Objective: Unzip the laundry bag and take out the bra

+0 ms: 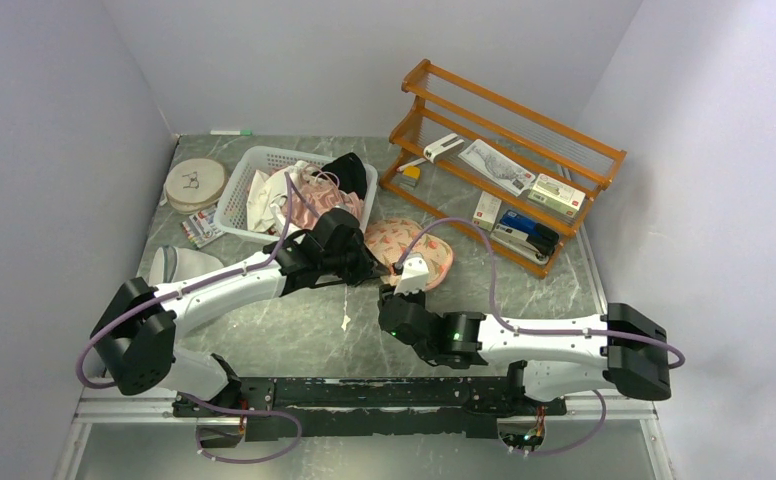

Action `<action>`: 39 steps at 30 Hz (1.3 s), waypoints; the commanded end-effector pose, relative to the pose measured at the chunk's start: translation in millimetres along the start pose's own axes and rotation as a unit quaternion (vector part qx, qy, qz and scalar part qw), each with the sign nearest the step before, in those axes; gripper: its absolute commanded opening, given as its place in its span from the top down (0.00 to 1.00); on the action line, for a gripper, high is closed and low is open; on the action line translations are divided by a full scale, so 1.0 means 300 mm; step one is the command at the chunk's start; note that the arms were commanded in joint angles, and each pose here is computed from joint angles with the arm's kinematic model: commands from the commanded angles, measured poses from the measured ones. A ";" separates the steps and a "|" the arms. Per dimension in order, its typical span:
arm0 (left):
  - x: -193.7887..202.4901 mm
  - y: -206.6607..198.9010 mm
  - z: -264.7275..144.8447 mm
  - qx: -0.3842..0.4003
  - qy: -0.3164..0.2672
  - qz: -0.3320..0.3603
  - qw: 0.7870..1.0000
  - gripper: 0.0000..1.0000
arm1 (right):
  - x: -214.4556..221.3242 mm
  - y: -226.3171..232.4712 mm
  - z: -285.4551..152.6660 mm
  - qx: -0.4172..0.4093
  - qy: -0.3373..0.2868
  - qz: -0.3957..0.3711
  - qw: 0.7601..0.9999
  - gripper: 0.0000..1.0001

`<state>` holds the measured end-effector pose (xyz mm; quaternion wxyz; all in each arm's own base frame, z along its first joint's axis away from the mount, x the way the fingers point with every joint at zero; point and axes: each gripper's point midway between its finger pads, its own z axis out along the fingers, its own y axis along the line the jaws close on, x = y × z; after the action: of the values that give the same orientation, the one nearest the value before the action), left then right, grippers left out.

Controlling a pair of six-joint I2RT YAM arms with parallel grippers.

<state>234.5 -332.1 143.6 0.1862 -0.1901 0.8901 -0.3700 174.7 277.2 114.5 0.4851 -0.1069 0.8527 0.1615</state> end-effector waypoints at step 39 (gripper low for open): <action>-0.049 0.255 -0.131 -0.043 -0.007 0.163 0.986 0.93 | -0.032 -0.206 -0.059 -0.057 0.010 0.021 0.998 1.00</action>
<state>222.9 -285.4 145.5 0.2433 -0.0914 0.8941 -0.3647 189.5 215.7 133.8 0.4995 -0.0680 0.8378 0.2099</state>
